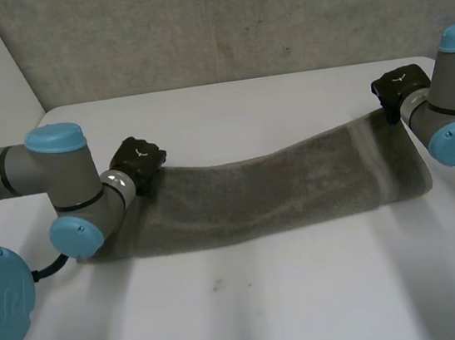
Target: Fold the towel.
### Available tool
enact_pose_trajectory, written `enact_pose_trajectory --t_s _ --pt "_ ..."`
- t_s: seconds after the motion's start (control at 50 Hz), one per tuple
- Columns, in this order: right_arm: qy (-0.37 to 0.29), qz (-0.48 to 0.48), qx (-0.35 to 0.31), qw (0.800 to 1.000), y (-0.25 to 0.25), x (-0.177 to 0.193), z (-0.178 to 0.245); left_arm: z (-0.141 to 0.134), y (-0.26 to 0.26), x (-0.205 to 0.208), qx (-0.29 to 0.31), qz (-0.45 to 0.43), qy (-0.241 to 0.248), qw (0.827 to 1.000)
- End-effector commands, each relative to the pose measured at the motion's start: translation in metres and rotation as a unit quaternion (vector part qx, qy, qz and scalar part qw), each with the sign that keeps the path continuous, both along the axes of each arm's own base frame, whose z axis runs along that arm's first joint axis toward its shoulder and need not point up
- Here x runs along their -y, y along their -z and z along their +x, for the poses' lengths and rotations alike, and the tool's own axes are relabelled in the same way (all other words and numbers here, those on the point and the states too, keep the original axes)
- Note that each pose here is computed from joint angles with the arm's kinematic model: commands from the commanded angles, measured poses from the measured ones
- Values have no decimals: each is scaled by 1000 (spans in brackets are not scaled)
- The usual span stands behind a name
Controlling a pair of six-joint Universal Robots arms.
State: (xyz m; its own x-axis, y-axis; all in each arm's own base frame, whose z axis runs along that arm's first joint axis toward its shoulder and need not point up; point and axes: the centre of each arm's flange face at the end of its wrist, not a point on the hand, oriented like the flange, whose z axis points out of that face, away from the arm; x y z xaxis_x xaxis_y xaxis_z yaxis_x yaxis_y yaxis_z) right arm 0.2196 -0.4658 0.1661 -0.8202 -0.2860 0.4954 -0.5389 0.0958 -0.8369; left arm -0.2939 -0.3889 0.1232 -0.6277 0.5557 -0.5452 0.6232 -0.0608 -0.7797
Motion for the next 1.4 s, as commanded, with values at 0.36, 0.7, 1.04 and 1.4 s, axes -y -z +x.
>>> enact_pose_trajectory --t_s 0.36,0.7,1.04,1.4 --pt "-8 -26 2 1000 19 13 15 -4 6 22 -4 -27 -17 999" --pt "-16 -92 15 996 -55 0 25 5 -34 17 -5 -50 -65 997" --pt "-58 29 42 997 -55 -82 -26 33 -97 -58 -121 -18 -89 988" --pt "-78 69 -7 995 40 -111 -43 42 -96 -95 -148 -28 -86 985"
